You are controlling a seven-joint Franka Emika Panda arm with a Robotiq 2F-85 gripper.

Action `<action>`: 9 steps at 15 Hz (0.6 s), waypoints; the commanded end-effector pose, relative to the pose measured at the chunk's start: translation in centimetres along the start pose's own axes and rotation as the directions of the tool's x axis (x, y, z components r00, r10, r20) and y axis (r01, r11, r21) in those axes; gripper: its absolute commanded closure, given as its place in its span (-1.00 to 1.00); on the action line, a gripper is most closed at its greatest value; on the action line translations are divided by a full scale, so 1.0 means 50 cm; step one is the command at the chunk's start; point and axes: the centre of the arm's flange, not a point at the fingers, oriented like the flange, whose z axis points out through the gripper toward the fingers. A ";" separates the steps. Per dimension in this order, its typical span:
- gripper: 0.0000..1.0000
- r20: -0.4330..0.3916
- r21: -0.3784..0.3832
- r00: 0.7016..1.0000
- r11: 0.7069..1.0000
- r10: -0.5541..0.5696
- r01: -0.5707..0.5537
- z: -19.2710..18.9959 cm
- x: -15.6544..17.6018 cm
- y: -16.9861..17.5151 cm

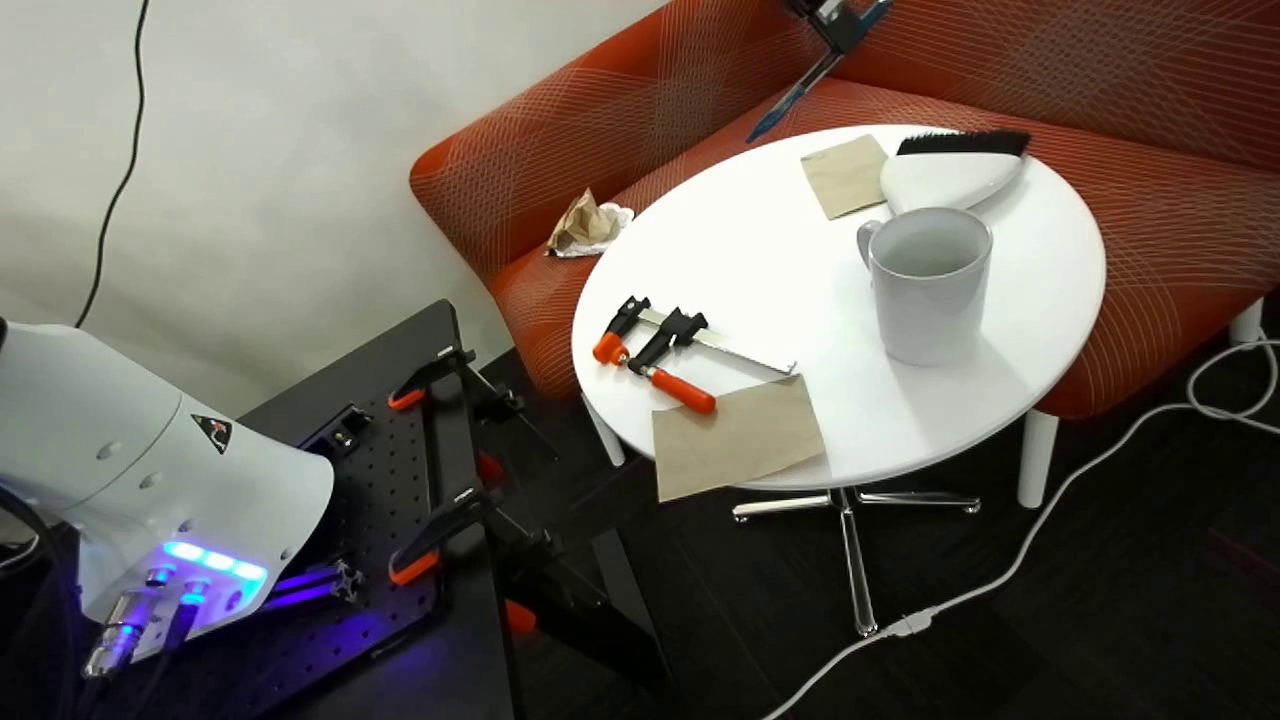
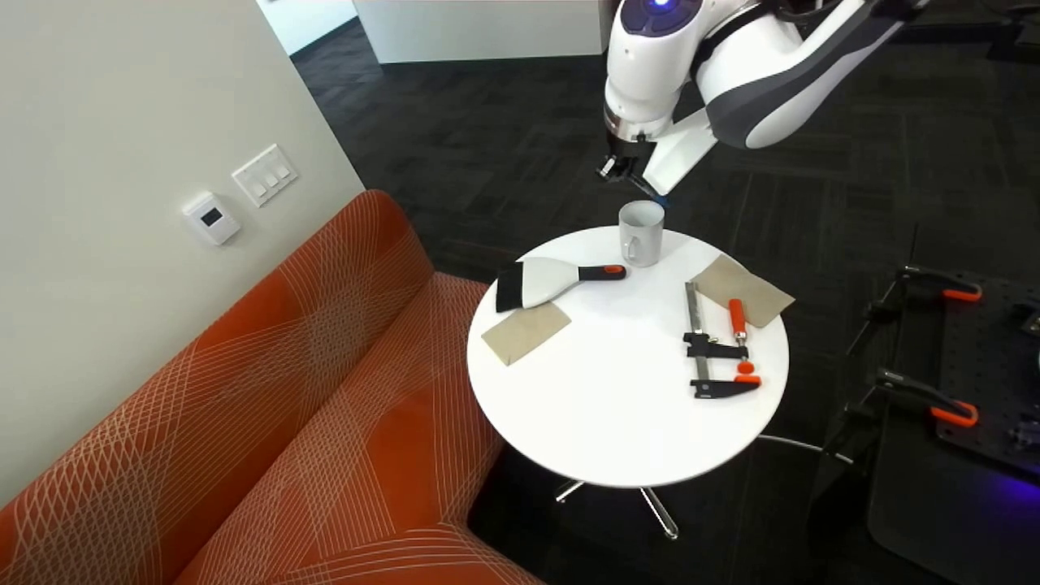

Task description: Take the pen from the table and put it in the white cup

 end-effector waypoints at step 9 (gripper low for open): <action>0.93 -0.319 -0.236 0.885 0.875 0.340 -0.422 0.075 0.004 -0.037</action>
